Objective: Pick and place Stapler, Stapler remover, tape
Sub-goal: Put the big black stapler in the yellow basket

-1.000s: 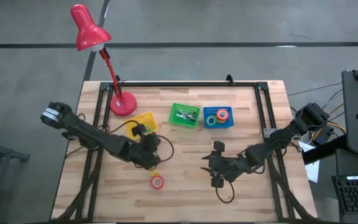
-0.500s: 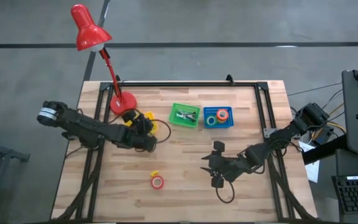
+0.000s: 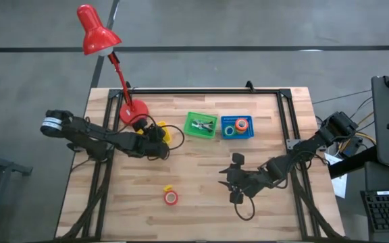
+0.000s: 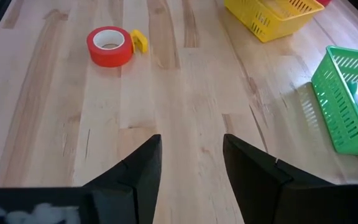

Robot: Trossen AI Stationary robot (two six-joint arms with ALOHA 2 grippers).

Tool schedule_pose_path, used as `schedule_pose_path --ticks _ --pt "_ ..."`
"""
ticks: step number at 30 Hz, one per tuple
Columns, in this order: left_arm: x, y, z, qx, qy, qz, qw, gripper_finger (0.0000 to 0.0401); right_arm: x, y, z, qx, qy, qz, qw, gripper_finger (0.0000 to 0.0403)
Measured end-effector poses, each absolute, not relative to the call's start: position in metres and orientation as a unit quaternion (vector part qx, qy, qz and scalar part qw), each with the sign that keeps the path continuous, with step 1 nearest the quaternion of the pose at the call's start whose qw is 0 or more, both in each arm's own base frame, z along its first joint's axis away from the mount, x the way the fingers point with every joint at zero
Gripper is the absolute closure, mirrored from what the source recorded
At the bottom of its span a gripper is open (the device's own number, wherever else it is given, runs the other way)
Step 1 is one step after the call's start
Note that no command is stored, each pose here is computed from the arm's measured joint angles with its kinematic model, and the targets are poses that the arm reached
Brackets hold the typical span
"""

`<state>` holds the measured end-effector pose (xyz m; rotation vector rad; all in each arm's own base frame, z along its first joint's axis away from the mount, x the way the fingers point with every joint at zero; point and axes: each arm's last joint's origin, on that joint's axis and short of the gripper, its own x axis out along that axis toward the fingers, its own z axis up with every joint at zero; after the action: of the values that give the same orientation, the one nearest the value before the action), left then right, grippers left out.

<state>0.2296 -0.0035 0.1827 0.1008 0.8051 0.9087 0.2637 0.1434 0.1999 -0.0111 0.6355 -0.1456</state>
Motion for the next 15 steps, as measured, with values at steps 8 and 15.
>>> schedule_pose_path --ticks 8,15 --pt "0.2304 -0.0035 0.1831 0.044 0.372 0.429 0.822 0.0339 0.2637 0.1434 0.2000 -0.003 0.312 -0.072 0.947 0.0247" --pt "0.2318 -0.0036 0.1846 0.028 0.354 0.437 0.826 0.0314 0.2637 0.1430 0.2000 -0.006 0.309 -0.078 0.948 0.0249"
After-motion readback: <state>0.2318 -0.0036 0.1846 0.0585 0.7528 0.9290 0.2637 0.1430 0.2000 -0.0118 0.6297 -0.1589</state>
